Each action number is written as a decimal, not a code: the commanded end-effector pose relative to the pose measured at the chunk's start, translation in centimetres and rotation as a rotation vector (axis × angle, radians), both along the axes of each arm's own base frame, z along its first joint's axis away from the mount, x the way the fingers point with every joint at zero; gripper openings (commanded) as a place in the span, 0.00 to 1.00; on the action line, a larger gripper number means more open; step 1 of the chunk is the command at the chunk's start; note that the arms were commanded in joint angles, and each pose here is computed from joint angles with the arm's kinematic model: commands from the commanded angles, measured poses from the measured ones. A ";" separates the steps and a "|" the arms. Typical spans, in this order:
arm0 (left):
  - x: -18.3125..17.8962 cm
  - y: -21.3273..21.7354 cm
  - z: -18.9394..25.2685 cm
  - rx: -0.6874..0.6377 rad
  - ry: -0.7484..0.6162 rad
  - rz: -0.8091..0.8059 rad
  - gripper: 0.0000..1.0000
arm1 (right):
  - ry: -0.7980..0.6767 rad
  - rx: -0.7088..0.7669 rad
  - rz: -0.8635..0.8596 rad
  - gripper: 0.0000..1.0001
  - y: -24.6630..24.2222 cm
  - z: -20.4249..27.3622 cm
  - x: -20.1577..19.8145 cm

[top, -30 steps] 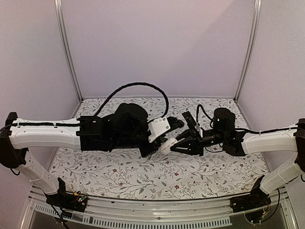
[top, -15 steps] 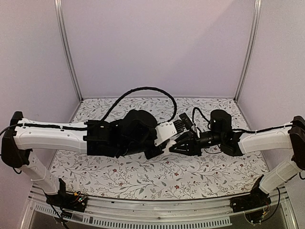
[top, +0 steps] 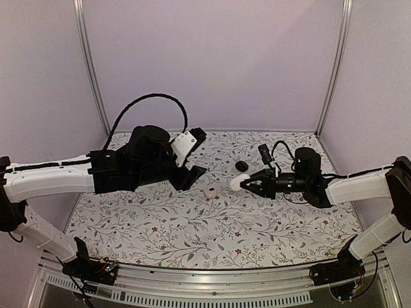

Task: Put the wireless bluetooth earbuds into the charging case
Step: Place the charging case with the earbuds.

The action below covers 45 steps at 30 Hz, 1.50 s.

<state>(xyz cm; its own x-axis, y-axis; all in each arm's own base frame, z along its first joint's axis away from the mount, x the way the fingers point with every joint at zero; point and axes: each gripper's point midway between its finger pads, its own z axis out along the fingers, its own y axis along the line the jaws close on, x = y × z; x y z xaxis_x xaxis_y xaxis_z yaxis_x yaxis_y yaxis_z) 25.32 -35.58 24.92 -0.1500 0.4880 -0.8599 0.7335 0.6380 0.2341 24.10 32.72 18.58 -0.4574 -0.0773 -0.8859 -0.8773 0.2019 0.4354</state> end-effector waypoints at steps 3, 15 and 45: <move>1.3 1.3 1.9 -0.215 0.062 0.051 0.97 | 0.135 -0.034 -0.341 0.00 -7.0 -3.3 6.4; 5.1 5.3 1.1 -0.402 0.181 0.240 1.00 | 0.392 -0.115 -0.602 0.06 -15.2 -10.3 12.8; 7.4 3.3 -9.2 -0.079 0.427 0.163 1.00 | 0.484 -0.296 -0.713 0.70 -18.4 -13.6 17.6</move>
